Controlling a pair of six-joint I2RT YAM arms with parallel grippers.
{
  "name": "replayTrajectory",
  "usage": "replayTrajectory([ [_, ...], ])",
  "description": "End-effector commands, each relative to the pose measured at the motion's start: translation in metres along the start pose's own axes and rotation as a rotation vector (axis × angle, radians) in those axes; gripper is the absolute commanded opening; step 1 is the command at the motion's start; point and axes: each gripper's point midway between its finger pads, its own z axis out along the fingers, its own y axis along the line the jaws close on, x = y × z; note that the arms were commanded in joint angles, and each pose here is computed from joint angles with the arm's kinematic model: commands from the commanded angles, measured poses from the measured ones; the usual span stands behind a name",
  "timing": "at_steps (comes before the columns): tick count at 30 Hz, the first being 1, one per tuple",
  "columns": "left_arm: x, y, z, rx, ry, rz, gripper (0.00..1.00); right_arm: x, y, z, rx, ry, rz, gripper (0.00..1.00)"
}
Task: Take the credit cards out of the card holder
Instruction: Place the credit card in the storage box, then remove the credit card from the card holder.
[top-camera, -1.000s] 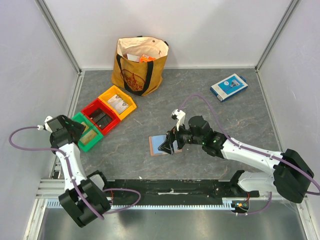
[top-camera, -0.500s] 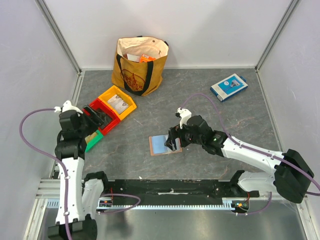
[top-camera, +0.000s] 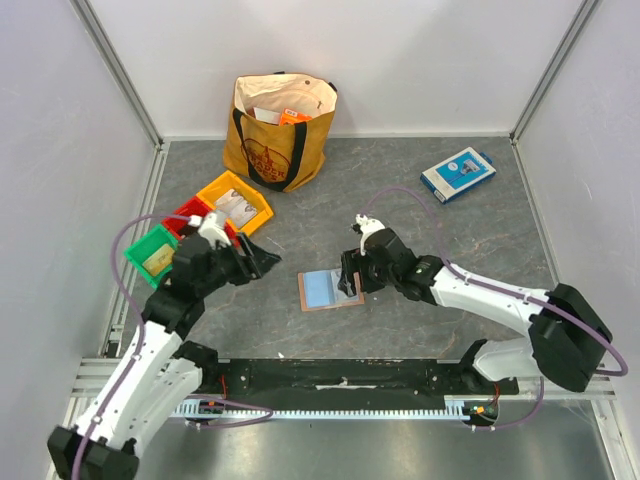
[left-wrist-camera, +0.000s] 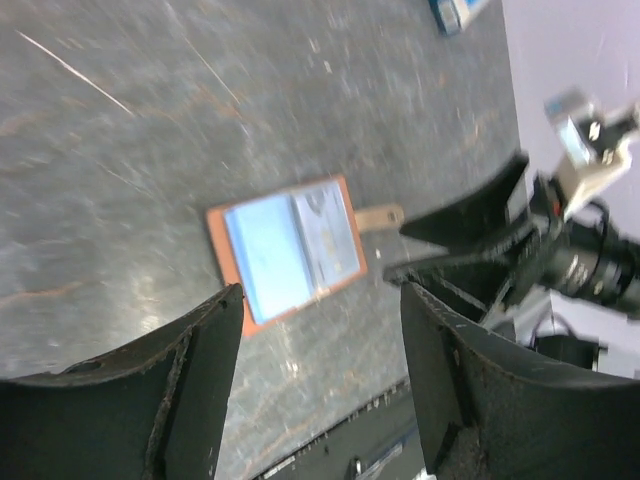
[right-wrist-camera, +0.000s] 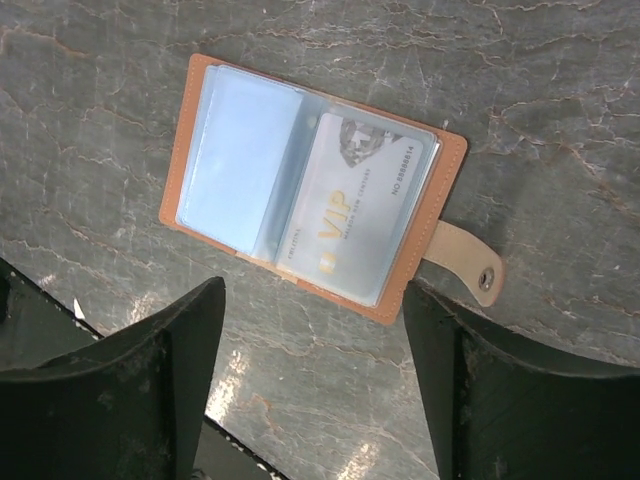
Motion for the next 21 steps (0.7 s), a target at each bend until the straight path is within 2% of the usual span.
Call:
replayTrajectory([
  [1, 0.018, -0.029, 0.026, 0.109, 0.032, 0.039, 0.7, -0.018, 0.006, 0.009, 0.017, -0.019, 0.055, 0.74],
  [6, 0.043, -0.028, 0.048, 0.097, 0.105, 0.101, 0.67, -0.013, 0.002, 0.022, 0.05, 0.006, 0.093, 0.62],
  [10, 0.062, -0.023, 0.063, 0.078, 0.162, 0.122, 0.64, -0.008, -0.008, 0.028, 0.096, 0.016, 0.105, 0.57],
  [16, 0.092, -0.022, 0.085, 0.019, 0.253, 0.186, 0.59, -0.003, -0.017, 0.037, 0.118, 0.037, 0.12, 0.52],
  [21, 0.12, -0.004, 0.1, -0.075, 0.338, 0.229, 0.51, 0.003, -0.021, 0.044, 0.116, 0.053, 0.124, 0.52],
])
